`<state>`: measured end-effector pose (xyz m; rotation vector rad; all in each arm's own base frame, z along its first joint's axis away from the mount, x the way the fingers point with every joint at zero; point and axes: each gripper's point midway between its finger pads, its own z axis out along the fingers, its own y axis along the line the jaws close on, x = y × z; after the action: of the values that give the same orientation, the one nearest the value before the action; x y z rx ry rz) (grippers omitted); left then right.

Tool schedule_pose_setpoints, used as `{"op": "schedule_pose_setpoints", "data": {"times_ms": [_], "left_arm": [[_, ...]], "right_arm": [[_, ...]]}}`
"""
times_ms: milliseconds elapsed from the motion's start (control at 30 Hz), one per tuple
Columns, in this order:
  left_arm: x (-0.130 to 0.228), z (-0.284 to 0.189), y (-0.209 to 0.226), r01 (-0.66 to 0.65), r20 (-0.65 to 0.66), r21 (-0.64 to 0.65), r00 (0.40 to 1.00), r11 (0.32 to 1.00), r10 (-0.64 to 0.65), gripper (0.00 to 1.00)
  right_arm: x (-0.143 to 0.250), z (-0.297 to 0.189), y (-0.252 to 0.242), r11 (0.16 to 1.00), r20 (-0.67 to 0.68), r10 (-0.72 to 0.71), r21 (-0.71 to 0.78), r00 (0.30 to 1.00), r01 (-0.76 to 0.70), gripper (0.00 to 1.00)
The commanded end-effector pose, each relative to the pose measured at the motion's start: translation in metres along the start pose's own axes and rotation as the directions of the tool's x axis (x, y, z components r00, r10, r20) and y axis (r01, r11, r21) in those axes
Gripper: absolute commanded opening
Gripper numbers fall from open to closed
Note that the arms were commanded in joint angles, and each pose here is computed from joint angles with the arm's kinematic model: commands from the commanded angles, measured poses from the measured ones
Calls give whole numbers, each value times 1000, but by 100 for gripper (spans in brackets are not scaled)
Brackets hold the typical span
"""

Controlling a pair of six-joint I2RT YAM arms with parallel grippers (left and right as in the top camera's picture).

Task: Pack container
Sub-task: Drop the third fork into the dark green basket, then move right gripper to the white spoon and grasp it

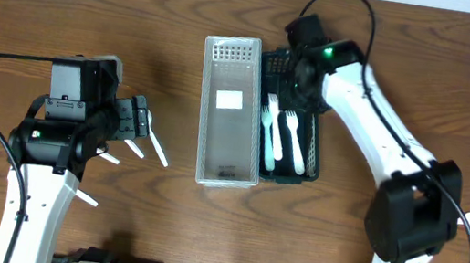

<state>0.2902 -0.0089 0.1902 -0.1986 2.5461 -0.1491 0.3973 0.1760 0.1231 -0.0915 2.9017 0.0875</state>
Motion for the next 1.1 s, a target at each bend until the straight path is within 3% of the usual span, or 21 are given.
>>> {"op": "schedule_pose_setpoints", "data": {"times_ms": [0,100,233,333,467,567,700,1067], "left_arm": [[-5,-4,-1,-15,16,2,1000,1000,15,85],[-5,-4,-1,-15,16,2,1000,1000,15,85],[-5,-4,-1,-15,17,2,1000,1000,15,85],[-5,-4,-1,-15,17,2,1000,1000,15,85],[-5,-4,-1,-15,16,2,1000,1000,15,85],[-5,-4,-1,-15,17,2,1000,1000,15,85],[-5,-4,-1,-15,16,2,1000,1000,15,85],[-5,-4,-1,-15,17,2,1000,1000,15,85]], "right_arm": [[-39,-85,-51,971,256,217,46,942,-236,49],[-40,-126,-103,879,345,446,4,826,-476,59],[-15,-152,-187,635,362,725,-19,586,-772,76],[5,-152,-238,480,361,816,11,451,-877,83],[34,-134,-292,333,349,874,75,337,-940,84],[63,-110,-323,230,314,914,121,257,-966,91],[101,-68,-345,150,246,951,156,185,-976,92],[176,30,-352,130,165,973,200,164,-971,92]]}}
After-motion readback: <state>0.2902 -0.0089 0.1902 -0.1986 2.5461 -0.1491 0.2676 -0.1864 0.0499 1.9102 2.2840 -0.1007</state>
